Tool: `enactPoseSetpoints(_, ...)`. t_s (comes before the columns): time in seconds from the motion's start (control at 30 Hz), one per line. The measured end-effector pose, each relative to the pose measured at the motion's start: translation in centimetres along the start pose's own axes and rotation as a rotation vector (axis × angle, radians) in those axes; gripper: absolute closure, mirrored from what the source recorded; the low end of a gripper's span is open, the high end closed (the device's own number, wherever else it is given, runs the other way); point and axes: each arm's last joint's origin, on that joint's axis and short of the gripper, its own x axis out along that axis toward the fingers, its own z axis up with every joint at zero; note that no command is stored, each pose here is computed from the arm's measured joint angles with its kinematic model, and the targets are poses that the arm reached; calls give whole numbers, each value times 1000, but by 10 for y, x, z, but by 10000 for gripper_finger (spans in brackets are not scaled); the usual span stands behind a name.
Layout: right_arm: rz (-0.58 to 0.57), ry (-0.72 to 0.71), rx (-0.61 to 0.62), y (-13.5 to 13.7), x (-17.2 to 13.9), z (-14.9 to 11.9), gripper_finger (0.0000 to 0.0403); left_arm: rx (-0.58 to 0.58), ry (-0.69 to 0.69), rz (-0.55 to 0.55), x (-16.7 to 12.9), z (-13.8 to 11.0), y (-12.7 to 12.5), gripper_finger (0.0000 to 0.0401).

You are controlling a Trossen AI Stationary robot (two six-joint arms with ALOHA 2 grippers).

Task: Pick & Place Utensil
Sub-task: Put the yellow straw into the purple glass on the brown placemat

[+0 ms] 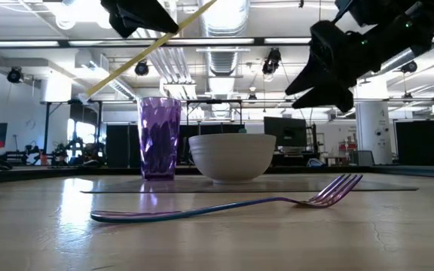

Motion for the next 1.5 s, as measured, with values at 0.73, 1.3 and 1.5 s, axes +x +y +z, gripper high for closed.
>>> enactPoseSetpoints(0.73,-1,1,-27,-2,-12,2,193,-30,-530,222,-26,22,56,401)
enactPoseSetpoints(1.3,-4,-23,-52,1,-12,7,193,-144,-744,372,-11,-28,93,401)
enactPoseSetpoints(1.5,-3,-40,-66,3,-13,12,193,-161,-743,388,-7,-49,98,401)
